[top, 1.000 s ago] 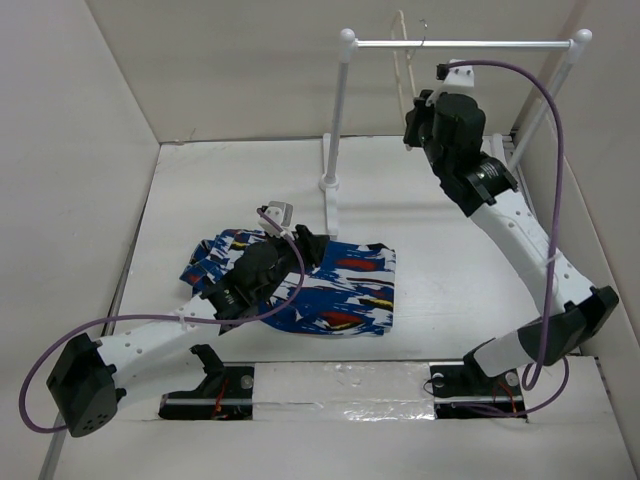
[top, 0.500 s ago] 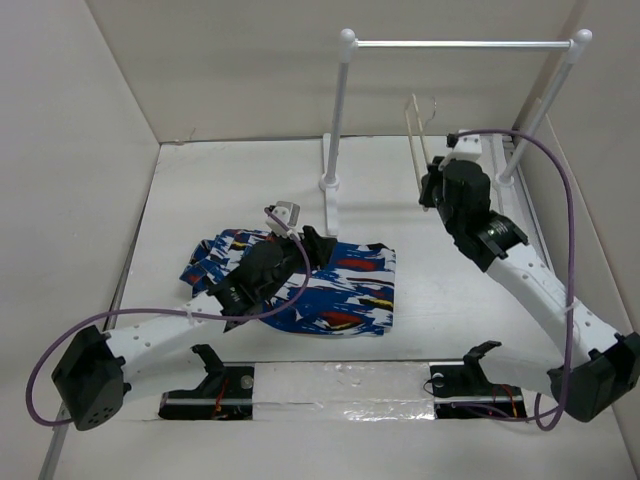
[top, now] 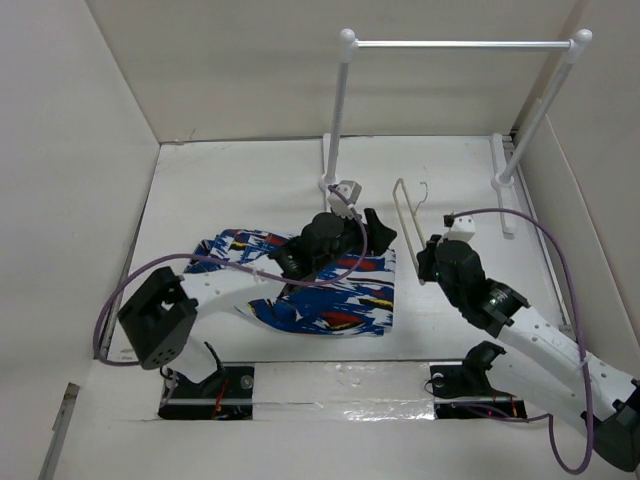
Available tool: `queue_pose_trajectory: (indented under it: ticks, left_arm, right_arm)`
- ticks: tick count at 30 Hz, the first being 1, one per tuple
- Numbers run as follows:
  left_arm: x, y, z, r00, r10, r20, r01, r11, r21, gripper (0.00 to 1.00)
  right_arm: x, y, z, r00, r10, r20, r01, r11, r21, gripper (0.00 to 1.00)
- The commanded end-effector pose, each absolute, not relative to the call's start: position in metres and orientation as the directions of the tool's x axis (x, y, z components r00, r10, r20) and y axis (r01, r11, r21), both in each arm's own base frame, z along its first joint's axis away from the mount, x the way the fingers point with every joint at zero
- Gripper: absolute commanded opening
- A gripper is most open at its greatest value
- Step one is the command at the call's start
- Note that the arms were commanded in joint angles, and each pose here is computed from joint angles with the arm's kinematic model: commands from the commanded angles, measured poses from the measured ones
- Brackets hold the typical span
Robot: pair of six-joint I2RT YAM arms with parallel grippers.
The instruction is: Place the trousers on the hanger
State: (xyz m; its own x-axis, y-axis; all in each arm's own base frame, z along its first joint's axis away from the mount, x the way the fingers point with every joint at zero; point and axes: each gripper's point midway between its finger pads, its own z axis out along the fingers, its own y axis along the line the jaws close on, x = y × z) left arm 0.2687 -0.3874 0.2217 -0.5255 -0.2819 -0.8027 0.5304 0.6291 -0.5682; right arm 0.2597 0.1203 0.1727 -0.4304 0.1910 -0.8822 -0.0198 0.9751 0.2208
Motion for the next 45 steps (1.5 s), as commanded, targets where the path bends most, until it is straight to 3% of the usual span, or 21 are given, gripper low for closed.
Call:
queue_pose_trajectory:
  ticks: [1, 16, 31, 39, 41, 44, 45]
  left_arm:
    - [0.273, -0.42, 0.243, -0.565, -0.342, -0.751, 0.547, 0.526, -0.652, 0.6]
    - [0.29, -0.483, 0.199, -0.661, -0.239, -0.711, 0.537, 0.511, -0.671, 0.63]
    - [0.287, -0.491, 0.156, -0.712, -0.185, -0.678, 0.497, 0.549, -0.672, 0.56]
    - [0.282, -0.507, 0.153, -0.72, -0.166, -0.674, 0.508, 0.536, -0.674, 0.52]
    - [0.278, -0.509, 0.149, -0.723, -0.158, -0.672, 0.508, 0.538, -0.673, 0.48]
    - [0.279, -0.508, 0.147, -0.726, -0.163, -0.668, 0.499, 0.544, -0.675, 0.25]
    - [0.277, -0.504, 0.147, -0.726, -0.168, -0.666, 0.494, 0.546, -0.677, 0.09]
  right_arm:
    - [0.251, 0.123, 0.172, -0.404, 0.287, -0.869, 0.01, 0.951, 0.31, 0.0]
    - [0.236, 0.137, 0.151, -0.446, 0.285, -0.848, 0.009, 0.949, 0.315, 0.0]
    - [0.242, 0.131, 0.158, -0.395, 0.292, -0.871, 0.049, 0.954, 0.297, 0.0]
    - [0.237, 0.14, 0.139, -0.452, 0.257, -0.854, 0.045, 0.963, 0.266, 0.0]
    - [0.236, 0.141, 0.137, -0.457, 0.254, -0.852, 0.052, 0.964, 0.26, 0.0]
    - [0.234, 0.141, 0.131, -0.469, 0.252, -0.847, 0.058, 0.965, 0.255, 0.0]
    - [0.233, 0.141, 0.13, -0.47, 0.257, -0.844, 0.062, 0.964, 0.259, 0.04]
